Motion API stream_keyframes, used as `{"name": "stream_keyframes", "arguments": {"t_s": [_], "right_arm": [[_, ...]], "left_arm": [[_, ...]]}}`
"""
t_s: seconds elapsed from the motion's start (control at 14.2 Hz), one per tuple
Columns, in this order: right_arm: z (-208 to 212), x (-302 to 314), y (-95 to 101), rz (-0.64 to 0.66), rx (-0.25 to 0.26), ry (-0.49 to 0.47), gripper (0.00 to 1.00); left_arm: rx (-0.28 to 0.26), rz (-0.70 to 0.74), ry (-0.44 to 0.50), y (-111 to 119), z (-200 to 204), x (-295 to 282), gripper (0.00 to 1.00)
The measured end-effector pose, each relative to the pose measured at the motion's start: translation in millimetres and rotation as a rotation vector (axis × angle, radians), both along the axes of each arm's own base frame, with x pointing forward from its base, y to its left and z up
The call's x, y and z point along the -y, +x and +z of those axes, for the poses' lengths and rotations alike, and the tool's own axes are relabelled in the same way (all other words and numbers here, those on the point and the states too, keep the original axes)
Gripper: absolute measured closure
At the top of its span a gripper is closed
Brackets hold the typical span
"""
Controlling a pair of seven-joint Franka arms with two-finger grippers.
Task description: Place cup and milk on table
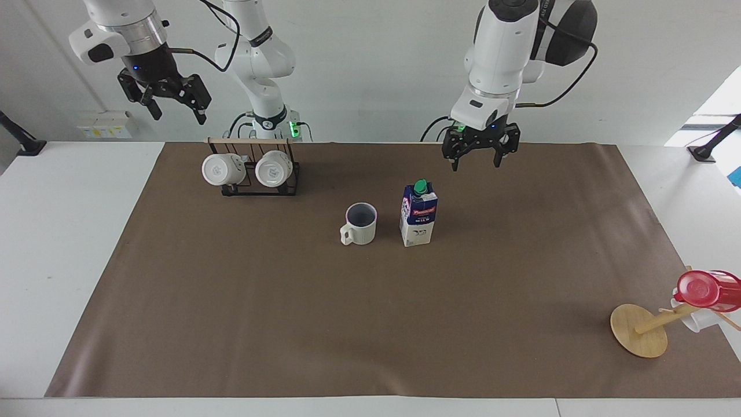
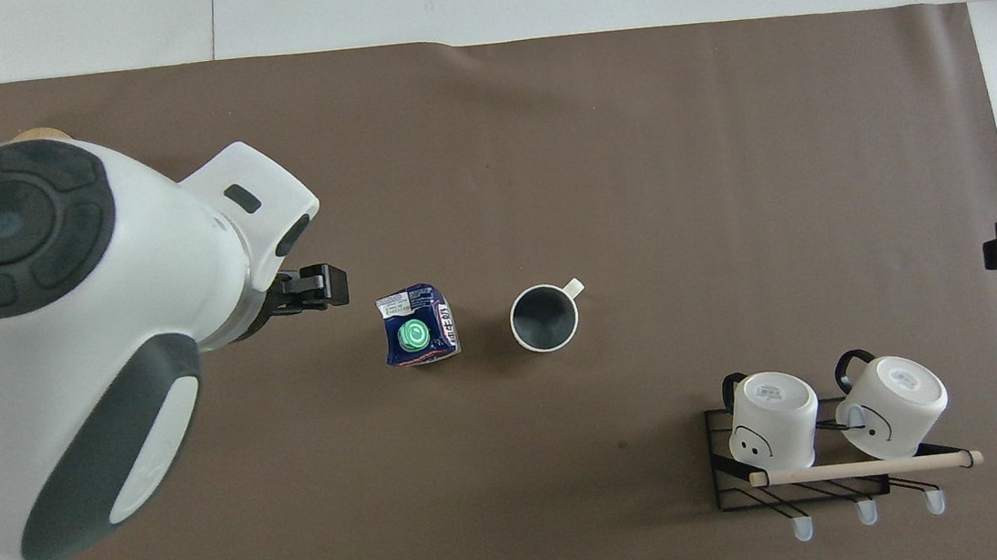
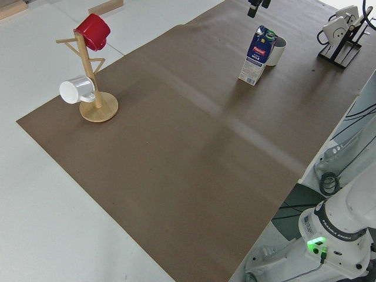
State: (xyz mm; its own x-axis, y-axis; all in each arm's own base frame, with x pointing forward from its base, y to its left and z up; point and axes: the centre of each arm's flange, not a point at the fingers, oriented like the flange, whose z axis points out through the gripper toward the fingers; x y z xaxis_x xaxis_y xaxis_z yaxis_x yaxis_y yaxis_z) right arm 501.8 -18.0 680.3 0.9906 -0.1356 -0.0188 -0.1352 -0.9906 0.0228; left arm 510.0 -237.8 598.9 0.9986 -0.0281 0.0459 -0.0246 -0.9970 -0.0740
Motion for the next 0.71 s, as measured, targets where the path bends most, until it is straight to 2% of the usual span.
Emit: {"name": "stream_keyframes", "arguments": {"t_s": [0.42,0.71], "right_arm": [[0.0,-0.1,0.0,0.000,0.000,0.000,0.00],[0.0,-0.9,0.0,0.002,0.000,0.000,0.00]], "left_arm": [[-0.025,-0.030,0.024,12.5,29.4,-109.4,0.00],[-0.050,-0.030,0.024,18.0,28.4,-147.2,0.00]]}}
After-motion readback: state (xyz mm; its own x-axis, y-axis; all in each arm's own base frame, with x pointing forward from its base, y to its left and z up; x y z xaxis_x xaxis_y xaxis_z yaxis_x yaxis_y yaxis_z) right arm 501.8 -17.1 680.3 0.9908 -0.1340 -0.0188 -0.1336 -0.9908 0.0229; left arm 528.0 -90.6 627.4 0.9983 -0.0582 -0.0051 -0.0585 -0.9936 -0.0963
